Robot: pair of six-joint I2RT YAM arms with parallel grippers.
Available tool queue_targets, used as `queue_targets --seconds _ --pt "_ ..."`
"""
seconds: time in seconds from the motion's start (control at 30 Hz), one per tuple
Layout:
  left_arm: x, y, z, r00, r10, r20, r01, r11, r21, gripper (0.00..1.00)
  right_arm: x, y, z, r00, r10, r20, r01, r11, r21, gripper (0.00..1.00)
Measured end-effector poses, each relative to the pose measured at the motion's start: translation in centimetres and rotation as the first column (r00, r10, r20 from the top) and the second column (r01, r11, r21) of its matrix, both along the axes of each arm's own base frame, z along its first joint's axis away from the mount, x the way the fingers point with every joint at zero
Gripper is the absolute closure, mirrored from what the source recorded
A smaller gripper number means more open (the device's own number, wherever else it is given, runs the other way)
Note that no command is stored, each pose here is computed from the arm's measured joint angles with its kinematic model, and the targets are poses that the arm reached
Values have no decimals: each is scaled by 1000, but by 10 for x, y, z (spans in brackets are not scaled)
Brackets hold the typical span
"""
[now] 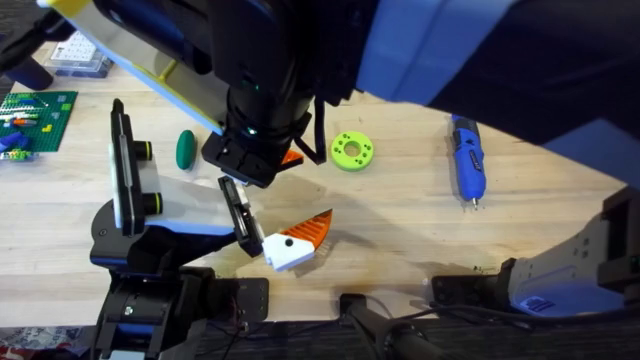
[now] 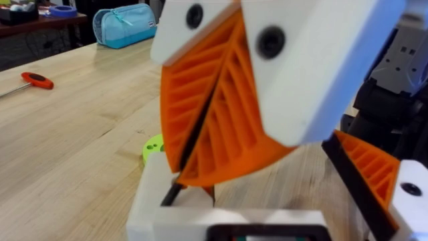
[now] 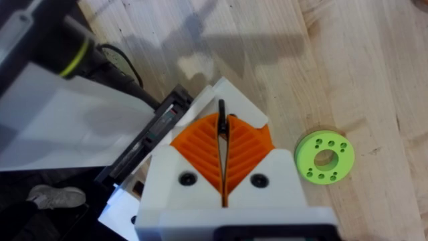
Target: Pick up the gripper from the table and insert it into the empty holder that is missing its gripper. Then pick up a screw, insert it into the mounting hole, and use the screwdriver to tighten it. Finally, clean up the table by picking up the vegetable and placing it into the bucket.
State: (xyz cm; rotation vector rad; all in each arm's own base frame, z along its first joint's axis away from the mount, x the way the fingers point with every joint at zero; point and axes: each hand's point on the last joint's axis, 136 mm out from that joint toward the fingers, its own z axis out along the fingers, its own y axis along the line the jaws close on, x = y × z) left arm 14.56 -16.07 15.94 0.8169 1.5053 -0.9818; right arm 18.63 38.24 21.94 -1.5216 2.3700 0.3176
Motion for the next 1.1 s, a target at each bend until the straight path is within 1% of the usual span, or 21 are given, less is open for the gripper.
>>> queue_targets --seconds 0.5,0.73,0.9,1.1 --pt "0 0 0 1000 -1 1 1 1000 -1 13 0 -2 1 1000 -2 -1 2 1000 -4 988" --pt "0 0 0 1000 -1 0 1 1000 -1 13 -3 -10 9 1000 -4 -6 3 1000 -21 988" --pt "0 0 0 1000 -1 0 1 1000 -1 13 -2 -9 18 1000 -4 3 4 1000 -4 988" --pt "0 0 0 1000 -1 0 1 1000 -1 13 -2 -15 19 1000 -10 10 11 1000 -22 988"
